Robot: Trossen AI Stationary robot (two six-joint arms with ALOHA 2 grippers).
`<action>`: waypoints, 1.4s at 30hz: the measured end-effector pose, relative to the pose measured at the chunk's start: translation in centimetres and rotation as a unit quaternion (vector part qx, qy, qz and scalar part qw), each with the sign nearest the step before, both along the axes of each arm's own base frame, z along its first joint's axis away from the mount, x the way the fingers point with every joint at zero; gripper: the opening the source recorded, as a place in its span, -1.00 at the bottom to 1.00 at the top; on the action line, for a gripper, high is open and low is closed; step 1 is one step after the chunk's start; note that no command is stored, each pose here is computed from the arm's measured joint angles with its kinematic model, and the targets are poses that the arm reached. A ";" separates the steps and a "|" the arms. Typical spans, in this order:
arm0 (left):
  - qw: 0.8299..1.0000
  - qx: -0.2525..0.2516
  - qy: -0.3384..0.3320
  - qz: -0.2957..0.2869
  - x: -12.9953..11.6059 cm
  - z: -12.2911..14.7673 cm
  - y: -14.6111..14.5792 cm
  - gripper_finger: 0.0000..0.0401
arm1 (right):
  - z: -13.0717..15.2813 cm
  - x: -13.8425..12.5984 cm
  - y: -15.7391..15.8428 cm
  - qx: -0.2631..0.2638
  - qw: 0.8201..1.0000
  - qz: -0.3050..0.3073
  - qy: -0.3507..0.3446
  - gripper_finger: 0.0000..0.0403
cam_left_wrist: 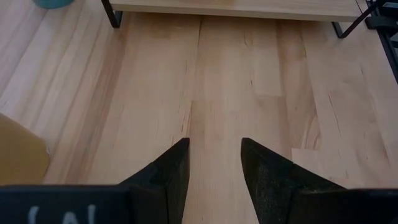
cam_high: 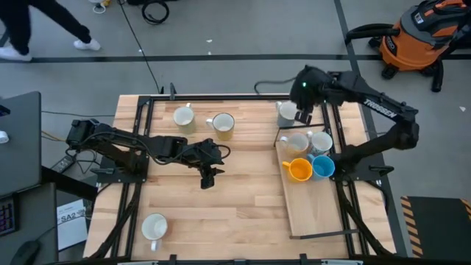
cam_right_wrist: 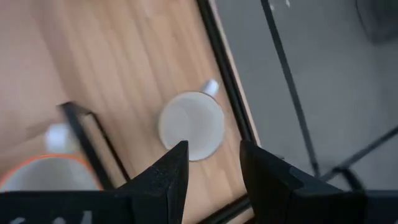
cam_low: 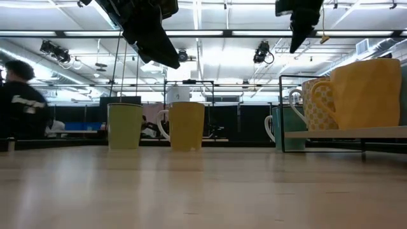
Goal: Place coffee mugs
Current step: Put the blue white mug on the shelf
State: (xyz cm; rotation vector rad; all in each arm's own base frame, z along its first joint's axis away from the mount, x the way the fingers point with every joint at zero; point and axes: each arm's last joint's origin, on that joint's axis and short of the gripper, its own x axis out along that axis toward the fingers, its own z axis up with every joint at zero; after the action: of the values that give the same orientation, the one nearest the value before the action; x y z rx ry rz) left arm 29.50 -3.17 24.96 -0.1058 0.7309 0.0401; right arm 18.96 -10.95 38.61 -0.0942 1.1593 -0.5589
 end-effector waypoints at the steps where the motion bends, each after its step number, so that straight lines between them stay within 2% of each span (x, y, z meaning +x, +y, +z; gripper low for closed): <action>1: 1.000 0.000 0.000 0.000 0.0 0.0 0.0 -0.25 | -0.2 -0.2 -0.7 0.004 1.000 -0.013 -0.005 -0.26; 12: 1.000 0.000 0.000 0.000 0.0 0.0 0.0 -0.25 | -3.7 -2.3 -5.6 0.034 0.992 -0.121 -0.033 -0.25; 21: 1.000 0.000 0.000 0.000 0.0 0.0 0.0 -0.25 | -6.9 -3.6 -7.2 0.080 0.966 -0.238 -0.058 -0.26; 26: 1.000 0.000 0.000 0.000 0.0 0.0 0.0 -0.25 | -9.2 -3.8 -7.5 0.115 0.955 -0.261 -0.076 -0.26; 42: 1.000 0.000 0.000 0.000 0.0 0.0 0.0 -0.25 | -12.9 -3.7 -7.5 0.127 0.945 -0.286 -0.095 -0.26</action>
State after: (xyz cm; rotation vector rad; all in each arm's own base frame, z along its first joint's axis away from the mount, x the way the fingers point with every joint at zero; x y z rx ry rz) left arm 29.50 -3.17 24.96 -0.1059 0.7309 0.0400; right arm 15.25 -18.48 25.73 0.5256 1.0549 -0.9017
